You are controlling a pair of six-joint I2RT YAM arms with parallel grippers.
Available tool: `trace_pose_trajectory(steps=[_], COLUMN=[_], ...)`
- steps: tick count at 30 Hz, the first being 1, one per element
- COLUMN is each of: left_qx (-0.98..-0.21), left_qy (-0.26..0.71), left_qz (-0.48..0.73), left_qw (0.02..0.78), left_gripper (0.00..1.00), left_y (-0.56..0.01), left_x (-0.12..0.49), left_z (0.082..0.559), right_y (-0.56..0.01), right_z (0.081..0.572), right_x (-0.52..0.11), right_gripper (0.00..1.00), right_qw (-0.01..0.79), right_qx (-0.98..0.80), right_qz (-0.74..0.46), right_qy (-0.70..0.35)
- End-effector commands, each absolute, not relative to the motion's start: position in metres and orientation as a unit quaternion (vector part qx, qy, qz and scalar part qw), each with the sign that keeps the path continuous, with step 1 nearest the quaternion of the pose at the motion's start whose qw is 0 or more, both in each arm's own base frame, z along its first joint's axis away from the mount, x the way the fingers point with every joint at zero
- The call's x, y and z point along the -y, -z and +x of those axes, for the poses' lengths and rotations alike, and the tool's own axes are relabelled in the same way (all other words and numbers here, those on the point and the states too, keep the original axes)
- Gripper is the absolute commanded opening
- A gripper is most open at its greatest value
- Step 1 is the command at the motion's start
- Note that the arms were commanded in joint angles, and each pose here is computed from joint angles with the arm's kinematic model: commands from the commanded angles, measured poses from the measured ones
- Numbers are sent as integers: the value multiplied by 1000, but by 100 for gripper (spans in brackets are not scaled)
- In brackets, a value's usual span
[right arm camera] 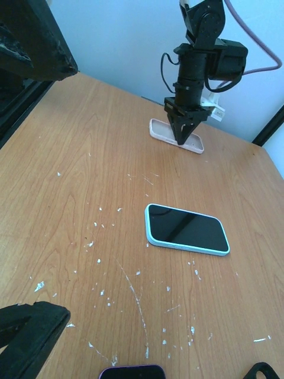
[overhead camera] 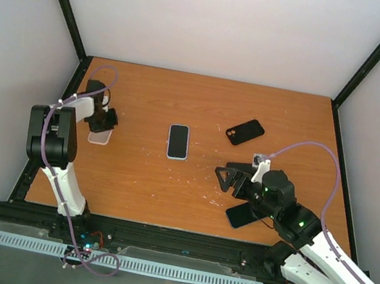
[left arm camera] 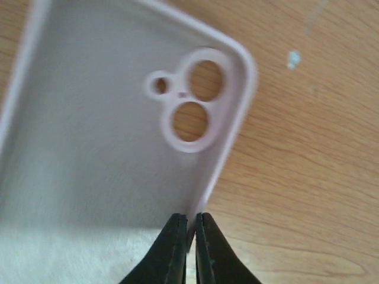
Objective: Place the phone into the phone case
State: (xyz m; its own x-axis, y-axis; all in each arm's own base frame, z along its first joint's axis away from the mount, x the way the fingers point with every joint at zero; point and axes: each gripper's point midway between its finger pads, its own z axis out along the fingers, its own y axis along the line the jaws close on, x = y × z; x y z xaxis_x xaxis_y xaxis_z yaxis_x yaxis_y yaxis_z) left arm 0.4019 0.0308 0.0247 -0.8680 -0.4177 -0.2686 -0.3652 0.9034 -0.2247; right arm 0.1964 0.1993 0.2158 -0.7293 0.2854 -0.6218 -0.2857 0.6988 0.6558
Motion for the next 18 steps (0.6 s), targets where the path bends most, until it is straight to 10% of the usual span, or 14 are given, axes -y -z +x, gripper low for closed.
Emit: trace_pose_trajectory(steps=[1,18], left_qx=[-966,-947], left_qy=[99,248], left_qz=[-183,-144], left_qw=[155,144], left_gripper=[2,0], left_y=[-36,-76], left_x=[-10,114], left_z=[403,351], right_y=[-222,-230], right_z=[194,200], right_x=[-193,-172], right_gripper=[100,100], right_qw=[379,411], right_qx=[-842,-858], right_qz=[1,-18], right_qy=[-385,-309])
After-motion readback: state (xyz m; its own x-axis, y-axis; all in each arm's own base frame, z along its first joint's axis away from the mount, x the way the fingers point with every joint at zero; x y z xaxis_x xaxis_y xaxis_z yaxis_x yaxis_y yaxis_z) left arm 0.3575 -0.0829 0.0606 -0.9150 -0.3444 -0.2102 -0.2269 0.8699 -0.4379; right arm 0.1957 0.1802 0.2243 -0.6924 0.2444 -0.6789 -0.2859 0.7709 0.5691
